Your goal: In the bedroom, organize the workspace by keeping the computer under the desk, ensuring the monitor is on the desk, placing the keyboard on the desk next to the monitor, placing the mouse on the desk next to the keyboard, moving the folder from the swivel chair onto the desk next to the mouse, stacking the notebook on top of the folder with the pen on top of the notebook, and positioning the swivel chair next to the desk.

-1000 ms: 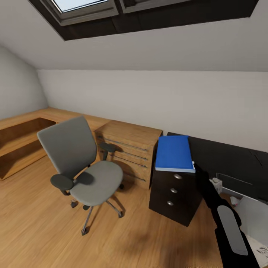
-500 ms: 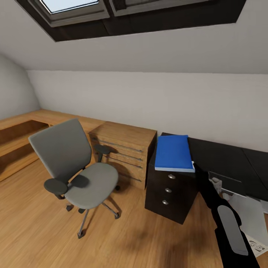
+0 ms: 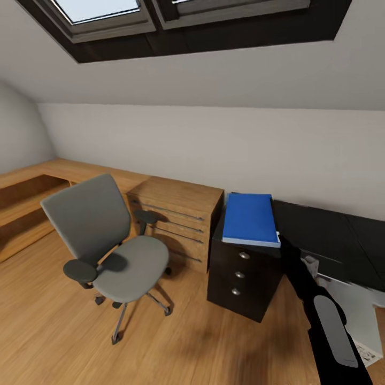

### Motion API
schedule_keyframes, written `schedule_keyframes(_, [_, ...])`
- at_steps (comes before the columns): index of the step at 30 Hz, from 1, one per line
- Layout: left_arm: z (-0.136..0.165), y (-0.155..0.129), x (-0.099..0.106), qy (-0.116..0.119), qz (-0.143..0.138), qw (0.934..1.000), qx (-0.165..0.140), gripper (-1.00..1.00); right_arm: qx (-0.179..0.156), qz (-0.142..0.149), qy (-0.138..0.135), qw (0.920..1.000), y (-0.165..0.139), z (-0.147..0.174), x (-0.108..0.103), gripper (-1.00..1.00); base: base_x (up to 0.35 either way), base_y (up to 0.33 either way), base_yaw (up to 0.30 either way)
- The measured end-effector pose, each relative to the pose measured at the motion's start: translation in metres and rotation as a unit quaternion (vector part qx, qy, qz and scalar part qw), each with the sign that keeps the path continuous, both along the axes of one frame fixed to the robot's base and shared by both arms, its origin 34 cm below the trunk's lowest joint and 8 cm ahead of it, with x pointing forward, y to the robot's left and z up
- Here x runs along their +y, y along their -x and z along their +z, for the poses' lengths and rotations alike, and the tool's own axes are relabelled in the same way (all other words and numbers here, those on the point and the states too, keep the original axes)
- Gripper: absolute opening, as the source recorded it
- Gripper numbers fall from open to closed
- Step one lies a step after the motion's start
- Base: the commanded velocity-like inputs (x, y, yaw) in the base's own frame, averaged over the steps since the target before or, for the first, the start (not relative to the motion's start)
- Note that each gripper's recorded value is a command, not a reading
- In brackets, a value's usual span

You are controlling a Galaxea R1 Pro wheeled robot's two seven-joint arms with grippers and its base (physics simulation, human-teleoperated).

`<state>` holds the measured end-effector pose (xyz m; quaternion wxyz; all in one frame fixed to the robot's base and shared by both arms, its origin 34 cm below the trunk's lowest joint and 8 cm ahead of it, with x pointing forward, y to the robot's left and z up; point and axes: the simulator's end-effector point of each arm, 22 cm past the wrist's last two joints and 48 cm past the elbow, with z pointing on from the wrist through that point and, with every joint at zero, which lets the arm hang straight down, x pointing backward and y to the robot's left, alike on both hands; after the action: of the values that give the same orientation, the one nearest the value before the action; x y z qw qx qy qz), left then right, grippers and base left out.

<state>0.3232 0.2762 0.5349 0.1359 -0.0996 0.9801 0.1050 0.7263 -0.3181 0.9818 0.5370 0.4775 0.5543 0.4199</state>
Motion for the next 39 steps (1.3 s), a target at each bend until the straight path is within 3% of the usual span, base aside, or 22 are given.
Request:
schedule_keyframes(16, [0.016,0.004,-0.001,0.0,0.001,1.0,0.001,1.0,0.01,-0.002,-0.001,0.9999,0.001,0.007,-0.001,-1.0,0.0,0.0,-0.216])
schedule_keyframes(20, [0.024,-0.017,0.003,-0.006,0.017,0.9983,-0.056,1.0,0.012,-0.002,-0.001,0.9999,0.001,0.005,-0.001,-1.0,0.0,0.0,-0.223])
schedule_keyframes(22, [0.026,-0.021,0.004,-0.007,0.021,0.9973,-0.07,1.0,0.013,-0.002,-0.001,0.9999,0.0,0.004,-0.001,-1.0,0.0,0.0,-0.223])
schedule_keyframes(31, [0.026,-0.023,0.004,-0.008,0.025,0.9965,-0.08,1.0,0.016,-0.003,0.0,0.9999,0.0,0.0,-0.001,-1.0,0.0,0.0,-0.223])
schedule_keyframes(35, [0.022,-0.009,0.018,-0.024,0.026,0.9972,-0.067,1.0,0.015,-0.015,0.001,0.9998,0.0,-0.001,-0.008,-1.0,0.0,0.0,-0.223])
schedule_keyframes(39, [0.016,0.022,0.051,-0.061,0.027,0.9969,-0.041,1.0,0.012,-0.033,0.003,0.9994,0.0,-0.001,-0.017,-1.0,0.0,0.0,-0.223])
